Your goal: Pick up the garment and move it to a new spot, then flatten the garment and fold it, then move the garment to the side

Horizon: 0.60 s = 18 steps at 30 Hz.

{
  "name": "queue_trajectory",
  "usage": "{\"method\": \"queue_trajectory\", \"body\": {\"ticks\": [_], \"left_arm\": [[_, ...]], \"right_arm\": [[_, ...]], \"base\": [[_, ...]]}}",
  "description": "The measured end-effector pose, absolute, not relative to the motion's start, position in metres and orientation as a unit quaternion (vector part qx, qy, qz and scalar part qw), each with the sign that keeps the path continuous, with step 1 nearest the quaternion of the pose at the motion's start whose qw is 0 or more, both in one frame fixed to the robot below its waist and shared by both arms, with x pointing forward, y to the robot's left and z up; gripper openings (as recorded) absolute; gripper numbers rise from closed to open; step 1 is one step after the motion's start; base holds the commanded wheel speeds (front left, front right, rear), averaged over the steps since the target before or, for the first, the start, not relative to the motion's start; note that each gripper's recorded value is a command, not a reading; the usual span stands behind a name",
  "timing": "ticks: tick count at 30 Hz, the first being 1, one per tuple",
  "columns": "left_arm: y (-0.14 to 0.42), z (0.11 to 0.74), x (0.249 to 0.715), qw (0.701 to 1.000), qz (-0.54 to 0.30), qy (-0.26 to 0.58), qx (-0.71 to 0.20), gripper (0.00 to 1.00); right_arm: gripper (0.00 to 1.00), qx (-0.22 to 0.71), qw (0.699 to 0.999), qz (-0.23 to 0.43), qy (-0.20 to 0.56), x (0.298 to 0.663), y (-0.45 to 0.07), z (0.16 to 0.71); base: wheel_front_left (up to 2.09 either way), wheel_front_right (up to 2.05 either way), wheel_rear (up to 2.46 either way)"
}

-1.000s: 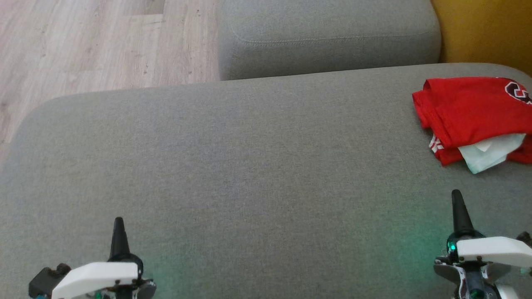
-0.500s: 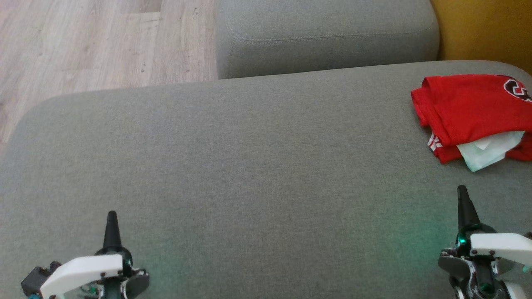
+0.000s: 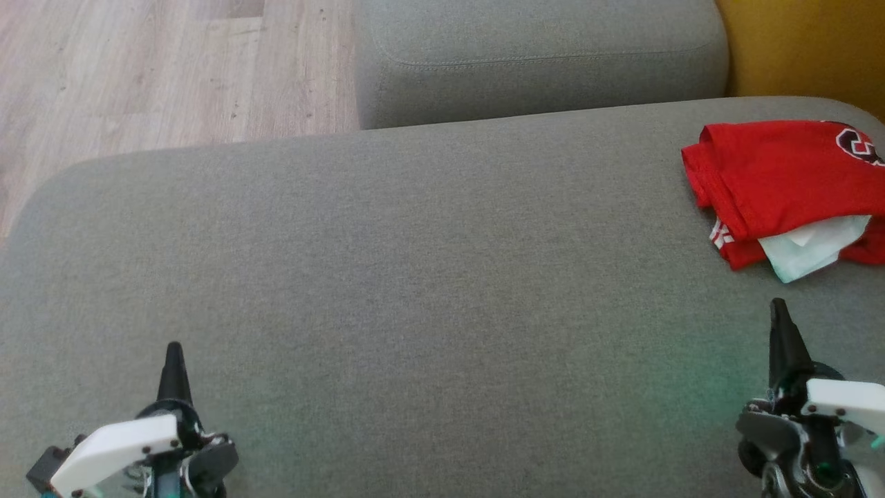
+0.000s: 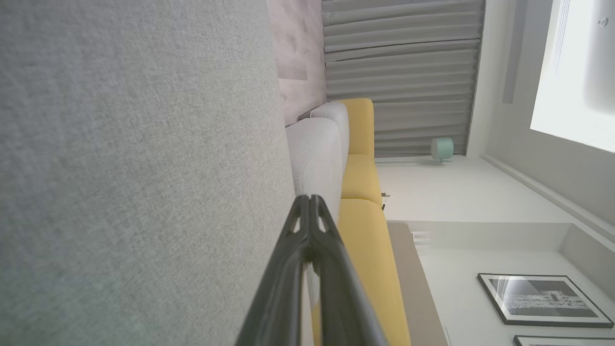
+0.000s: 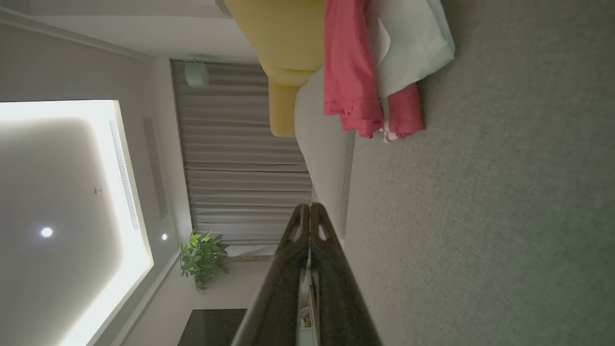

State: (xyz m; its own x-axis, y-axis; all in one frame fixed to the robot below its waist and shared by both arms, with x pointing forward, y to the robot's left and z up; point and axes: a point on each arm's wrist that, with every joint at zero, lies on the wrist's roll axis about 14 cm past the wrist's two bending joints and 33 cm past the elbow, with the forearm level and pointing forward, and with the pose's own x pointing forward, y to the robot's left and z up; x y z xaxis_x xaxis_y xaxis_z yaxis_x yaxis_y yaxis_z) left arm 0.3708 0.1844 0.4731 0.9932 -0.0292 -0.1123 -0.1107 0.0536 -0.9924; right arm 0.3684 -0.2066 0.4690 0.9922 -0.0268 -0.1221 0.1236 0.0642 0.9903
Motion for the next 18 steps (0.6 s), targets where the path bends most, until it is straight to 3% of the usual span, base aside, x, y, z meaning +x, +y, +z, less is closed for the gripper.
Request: {"method": "queue_trajectory", "body": {"ticks": [6, 18], "left_arm": [[0.1862, 0.4751, 0.3727, 0.703, 0.025, 0.045, -0.709, 0.0], [0.1869, 0.4774, 0.3745, 0.703, 0.023, 0.042, -0.71, 0.0]], "right_arm": [[0.0, 0.705, 0.707, -0.045, 0.025, 0.3734, -0.2083, 0.4762], [0.0, 0.707, 0.705, -0.045, 0.024, 0.3734, -0.208, 0.4761]], "base": [[0.0, 0.0, 0.0], [0.0, 0.0, 0.0]]}}
